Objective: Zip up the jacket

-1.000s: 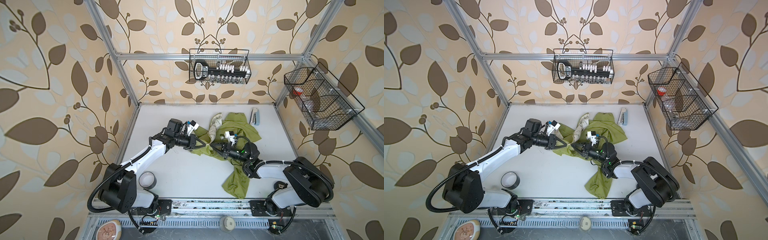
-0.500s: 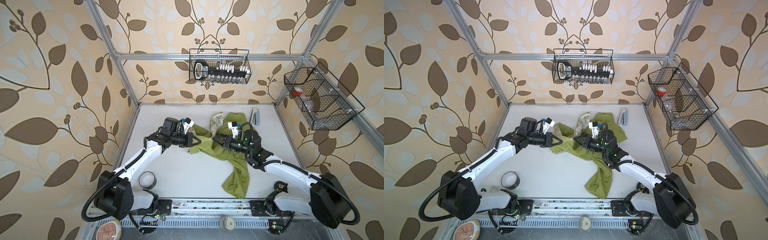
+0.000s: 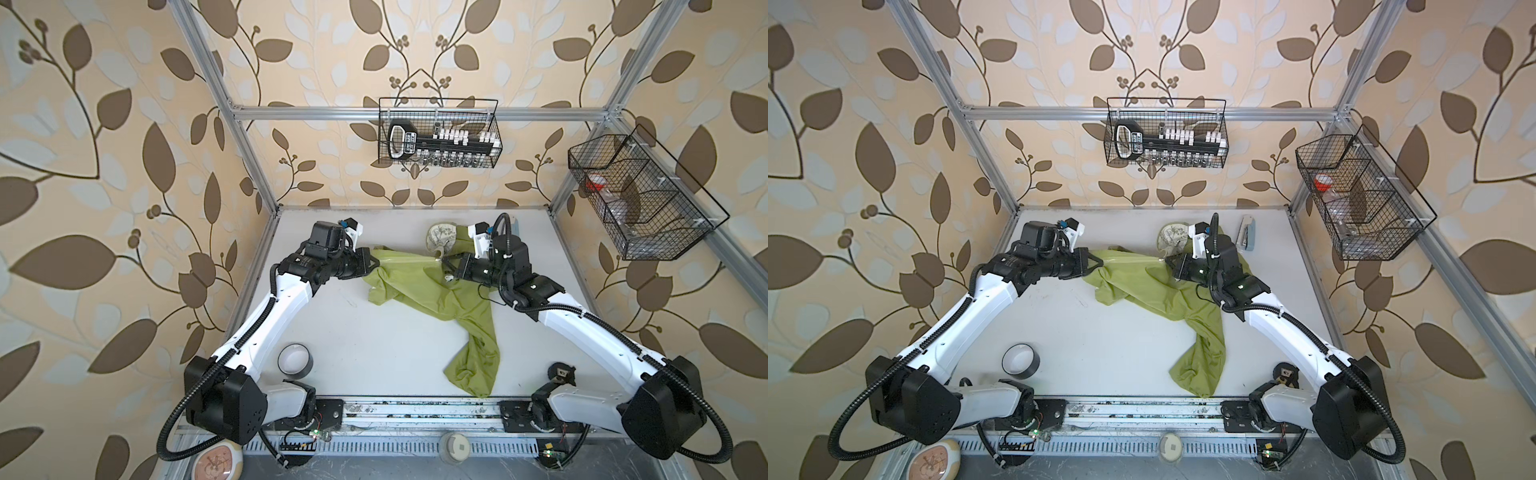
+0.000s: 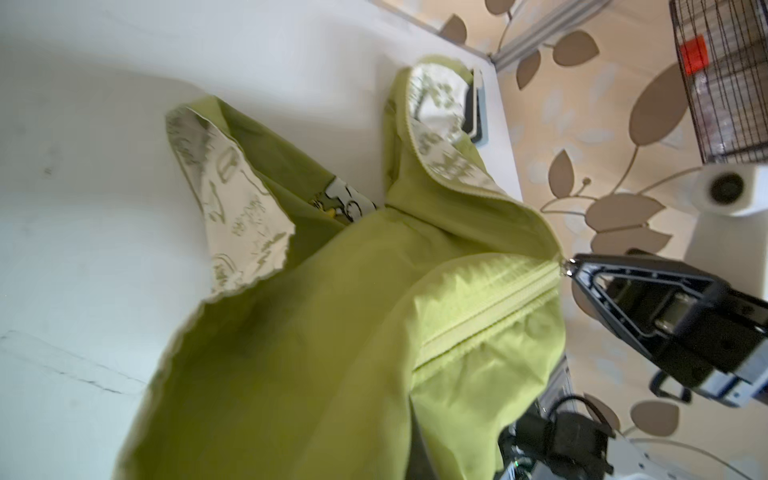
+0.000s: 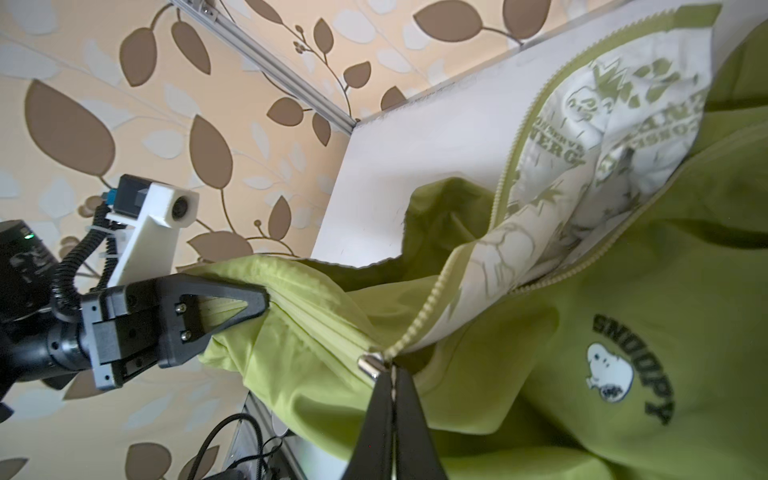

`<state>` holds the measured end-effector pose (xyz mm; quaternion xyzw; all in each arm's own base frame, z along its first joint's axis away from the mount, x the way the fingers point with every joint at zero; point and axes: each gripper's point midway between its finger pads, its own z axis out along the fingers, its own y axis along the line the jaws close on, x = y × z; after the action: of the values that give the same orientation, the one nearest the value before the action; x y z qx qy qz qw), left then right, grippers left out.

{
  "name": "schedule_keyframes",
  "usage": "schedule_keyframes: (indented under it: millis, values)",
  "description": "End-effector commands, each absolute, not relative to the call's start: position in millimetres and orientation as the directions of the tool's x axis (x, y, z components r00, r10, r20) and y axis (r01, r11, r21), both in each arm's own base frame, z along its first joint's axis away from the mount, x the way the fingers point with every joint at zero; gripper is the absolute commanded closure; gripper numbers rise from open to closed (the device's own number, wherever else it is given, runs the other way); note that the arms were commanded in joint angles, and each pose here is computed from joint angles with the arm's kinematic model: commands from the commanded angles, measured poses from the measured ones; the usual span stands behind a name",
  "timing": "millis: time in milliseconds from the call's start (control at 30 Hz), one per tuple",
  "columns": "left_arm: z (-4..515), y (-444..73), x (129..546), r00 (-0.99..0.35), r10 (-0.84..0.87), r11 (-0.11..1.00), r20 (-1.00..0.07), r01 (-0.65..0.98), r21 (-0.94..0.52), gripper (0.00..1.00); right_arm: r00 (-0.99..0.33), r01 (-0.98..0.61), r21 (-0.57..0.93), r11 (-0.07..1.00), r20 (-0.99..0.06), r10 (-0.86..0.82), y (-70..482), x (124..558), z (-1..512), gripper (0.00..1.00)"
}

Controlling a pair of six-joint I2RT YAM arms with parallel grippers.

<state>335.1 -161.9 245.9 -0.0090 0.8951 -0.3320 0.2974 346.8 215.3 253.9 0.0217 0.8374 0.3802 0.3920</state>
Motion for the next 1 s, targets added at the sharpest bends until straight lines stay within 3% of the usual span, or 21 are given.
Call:
schedule_keyframes:
  millis: [0, 467, 967]
  values:
    - [246.8, -118.2, 356.2, -0.771, -0.257, 0.885, -0.582, 0.054, -0.462, 1.00, -0.638, -0.194, 0.549, 0.813, -0.700, 0.321, 184.6, 365.3, 255.2, 1.00]
    - [305.2, -64.3, 424.0, -0.605, -0.308, 0.946, -0.734, -0.112, -0.304, 1.00, -0.553, -0.082, 0.512, 0.855, -0.737, 0.388, 131.9, 419.3, 287.9, 1.00]
    - [424.5, -30.9, 476.1, -0.362, -0.321, 0.947, -0.875, -0.137, -0.291, 1.00, -0.418, -0.041, 0.588, 0.808, -0.744, 0.521, 71.3, 448.4, 363.6, 1.00]
